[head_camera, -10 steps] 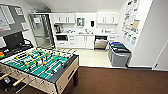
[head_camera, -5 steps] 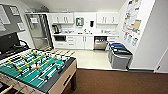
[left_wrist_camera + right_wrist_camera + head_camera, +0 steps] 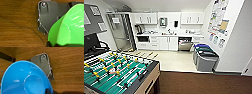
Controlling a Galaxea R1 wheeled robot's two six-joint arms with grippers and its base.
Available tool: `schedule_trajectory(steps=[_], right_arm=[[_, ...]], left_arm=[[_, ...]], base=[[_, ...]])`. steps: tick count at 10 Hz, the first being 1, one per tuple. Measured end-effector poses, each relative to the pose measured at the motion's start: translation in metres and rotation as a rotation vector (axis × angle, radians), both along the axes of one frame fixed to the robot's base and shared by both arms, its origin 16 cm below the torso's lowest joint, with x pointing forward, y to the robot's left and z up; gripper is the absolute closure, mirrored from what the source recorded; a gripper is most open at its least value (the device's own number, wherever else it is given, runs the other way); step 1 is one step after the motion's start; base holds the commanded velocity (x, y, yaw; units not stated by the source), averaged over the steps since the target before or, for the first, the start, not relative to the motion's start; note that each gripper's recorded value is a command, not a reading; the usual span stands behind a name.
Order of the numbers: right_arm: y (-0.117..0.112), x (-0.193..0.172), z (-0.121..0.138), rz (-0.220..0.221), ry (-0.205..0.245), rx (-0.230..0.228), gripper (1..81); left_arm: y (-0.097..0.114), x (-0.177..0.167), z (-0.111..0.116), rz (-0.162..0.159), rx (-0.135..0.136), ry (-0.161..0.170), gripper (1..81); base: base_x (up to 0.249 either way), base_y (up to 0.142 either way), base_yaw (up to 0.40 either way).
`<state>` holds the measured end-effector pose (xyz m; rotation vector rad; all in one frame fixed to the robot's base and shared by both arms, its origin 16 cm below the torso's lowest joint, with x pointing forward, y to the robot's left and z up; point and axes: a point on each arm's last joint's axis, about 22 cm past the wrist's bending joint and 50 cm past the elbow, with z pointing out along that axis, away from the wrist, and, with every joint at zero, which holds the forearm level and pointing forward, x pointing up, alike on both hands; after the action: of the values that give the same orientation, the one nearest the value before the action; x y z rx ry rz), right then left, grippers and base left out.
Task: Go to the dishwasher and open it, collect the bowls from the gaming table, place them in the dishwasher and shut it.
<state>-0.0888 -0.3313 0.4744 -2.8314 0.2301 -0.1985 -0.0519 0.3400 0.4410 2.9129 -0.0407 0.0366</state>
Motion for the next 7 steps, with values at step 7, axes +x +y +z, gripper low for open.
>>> schedule_trajectory(steps=[7], right_arm=[[-0.0002, -0.0002, 0.0002, 0.000, 0.000, 0.000, 81.1]], left_arm=[[-0.0012, 0.0000, -0.0001, 0.001, -0.001, 0.000, 81.1]], base=[[0.234, -0.094, 0.000]])
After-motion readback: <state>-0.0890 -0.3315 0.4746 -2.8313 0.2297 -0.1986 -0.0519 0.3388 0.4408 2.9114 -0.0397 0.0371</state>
